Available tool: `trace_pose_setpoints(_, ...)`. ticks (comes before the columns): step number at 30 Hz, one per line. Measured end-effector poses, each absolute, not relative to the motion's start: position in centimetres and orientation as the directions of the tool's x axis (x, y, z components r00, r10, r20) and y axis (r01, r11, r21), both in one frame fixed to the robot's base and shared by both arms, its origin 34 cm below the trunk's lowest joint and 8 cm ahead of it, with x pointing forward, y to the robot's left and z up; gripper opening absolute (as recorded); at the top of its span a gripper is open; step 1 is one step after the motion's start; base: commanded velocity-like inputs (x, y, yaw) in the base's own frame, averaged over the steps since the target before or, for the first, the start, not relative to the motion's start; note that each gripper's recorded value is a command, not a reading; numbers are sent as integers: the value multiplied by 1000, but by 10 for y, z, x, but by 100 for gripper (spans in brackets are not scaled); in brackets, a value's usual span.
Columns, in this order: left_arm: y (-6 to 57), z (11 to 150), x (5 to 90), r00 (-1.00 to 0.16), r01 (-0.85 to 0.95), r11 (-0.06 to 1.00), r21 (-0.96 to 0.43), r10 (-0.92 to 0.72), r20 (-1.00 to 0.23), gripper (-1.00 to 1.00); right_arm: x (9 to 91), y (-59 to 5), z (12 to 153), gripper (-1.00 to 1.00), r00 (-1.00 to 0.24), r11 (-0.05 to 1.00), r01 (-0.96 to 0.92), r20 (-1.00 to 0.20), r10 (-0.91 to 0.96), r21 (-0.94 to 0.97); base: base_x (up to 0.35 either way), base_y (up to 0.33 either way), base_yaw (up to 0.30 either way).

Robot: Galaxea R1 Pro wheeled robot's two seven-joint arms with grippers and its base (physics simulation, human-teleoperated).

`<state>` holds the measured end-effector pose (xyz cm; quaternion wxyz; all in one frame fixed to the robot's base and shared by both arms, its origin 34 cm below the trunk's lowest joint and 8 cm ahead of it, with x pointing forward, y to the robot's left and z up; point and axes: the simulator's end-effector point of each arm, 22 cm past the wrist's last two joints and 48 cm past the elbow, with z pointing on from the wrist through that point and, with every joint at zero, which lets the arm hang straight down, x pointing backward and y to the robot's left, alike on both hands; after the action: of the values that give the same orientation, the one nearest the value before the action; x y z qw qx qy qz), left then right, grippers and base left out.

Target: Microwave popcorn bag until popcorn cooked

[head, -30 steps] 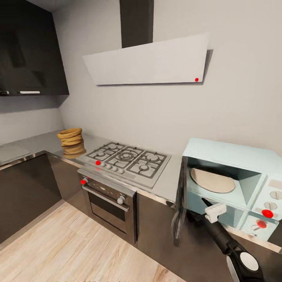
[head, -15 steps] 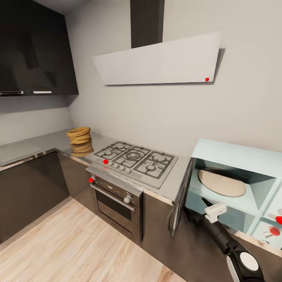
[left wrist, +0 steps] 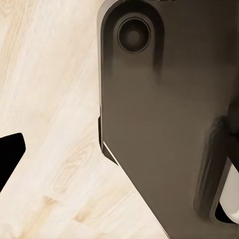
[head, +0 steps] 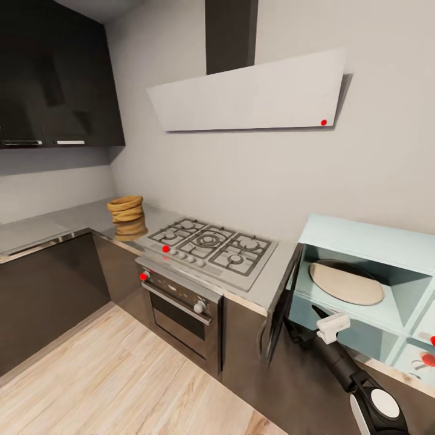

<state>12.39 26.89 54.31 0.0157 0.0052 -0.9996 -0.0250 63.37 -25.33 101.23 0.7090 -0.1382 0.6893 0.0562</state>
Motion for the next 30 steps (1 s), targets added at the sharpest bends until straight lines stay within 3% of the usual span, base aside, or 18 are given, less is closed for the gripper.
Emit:
trace_pose_setpoints(10,266,543,124,-999,-10,999,46,-11,33,100,637,-262,1013,100,44,967,-226,-993,-109,-116,-209,-174,3)
trace_pose_setpoints(18,267,543,124,-999,-11,999,47,-12,33,100,642,-300,1002,100,7,993,-52,-995,-104,-104,-304,70,0)
trace_pose_setpoints(20,267,543,124,-999,-11,999,48,-13,33,100,640,-302,969,100,-62,995,-52,-994,-93,-90,-252,149,0)
trace_pose_setpoints(24,267,543,123,-999,-11,999,48,-13,34,100,602,-303,830,100,-355,998,-53,-934,-43,-26,-128,164,0)
trace_pose_setpoints(27,269,543,123,-999,-12,999,51,-14,34,100,511,-296,693,100,-645,999,-34,-765,11,42,-23,261,0)
trace_pose_setpoints(30,270,543,123,-999,-13,999,52,-15,34,100,437,-285,630,100,-780,997,-19,-625,34,77,-5,284,0)
